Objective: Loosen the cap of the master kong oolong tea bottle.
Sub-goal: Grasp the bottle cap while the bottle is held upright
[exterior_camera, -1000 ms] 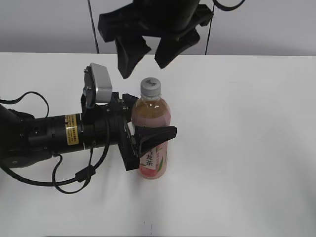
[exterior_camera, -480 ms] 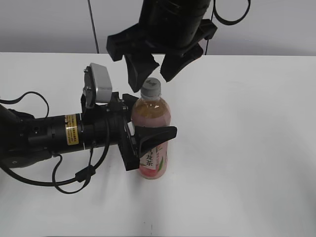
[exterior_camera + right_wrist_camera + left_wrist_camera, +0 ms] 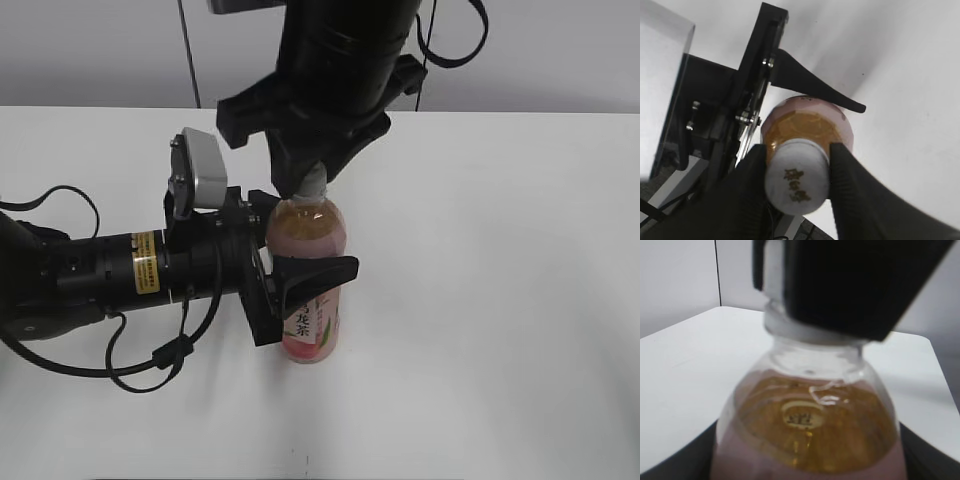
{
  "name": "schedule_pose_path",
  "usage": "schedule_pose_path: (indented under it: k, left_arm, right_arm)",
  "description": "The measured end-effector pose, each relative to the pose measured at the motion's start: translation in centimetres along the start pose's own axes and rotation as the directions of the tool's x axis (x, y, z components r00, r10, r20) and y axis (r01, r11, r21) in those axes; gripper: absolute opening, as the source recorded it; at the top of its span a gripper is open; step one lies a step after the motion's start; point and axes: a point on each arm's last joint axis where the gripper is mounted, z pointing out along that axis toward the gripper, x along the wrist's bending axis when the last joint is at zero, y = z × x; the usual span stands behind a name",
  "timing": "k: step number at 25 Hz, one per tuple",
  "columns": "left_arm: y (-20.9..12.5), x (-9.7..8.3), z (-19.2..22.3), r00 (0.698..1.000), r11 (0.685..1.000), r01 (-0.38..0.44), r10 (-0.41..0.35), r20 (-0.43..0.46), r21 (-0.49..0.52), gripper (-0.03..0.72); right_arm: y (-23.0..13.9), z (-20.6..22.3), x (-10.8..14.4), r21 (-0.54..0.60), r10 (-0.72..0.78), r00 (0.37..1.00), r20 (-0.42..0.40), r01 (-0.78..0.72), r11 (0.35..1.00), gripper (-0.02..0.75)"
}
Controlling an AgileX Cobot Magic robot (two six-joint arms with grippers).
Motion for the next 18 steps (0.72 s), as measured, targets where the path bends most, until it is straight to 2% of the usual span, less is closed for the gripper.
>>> schedule_pose_path:
  k: [5,10,14,18]
  left_arm:
    - [0.02,0.01,0.01,1.0,1.0,-0.001,0.001,0.0,-0.001,0.455]
    - [0.01,0.01,0.01,1.0,1.0,-0.001,0.001,0.001,0.0,0.455]
    - [0.01,-0.01,0.01,1.0,1.0,-0.002,0.002,0.003,0.0,0.455]
    - [0.0,-0.02,0.01,1.0,1.0,-0.002,0.002,0.004,0.001,0.455]
  right_arm:
    - [0.0,0.0,0.03,0.0,-0.086,0.996,0.0,0.086,0.996,0.28]
    - [0.0,0.0,0.05,-0.001,-0.296,0.955,-0.002,0.296,0.955,0.28]
    - [0.0,0.0,0.07,-0.002,-0.503,0.864,-0.005,0.503,0.864,0.28]
    - [0.0,0.0,0.09,-0.004,-0.684,0.73,-0.005,0.684,0.73,0.28]
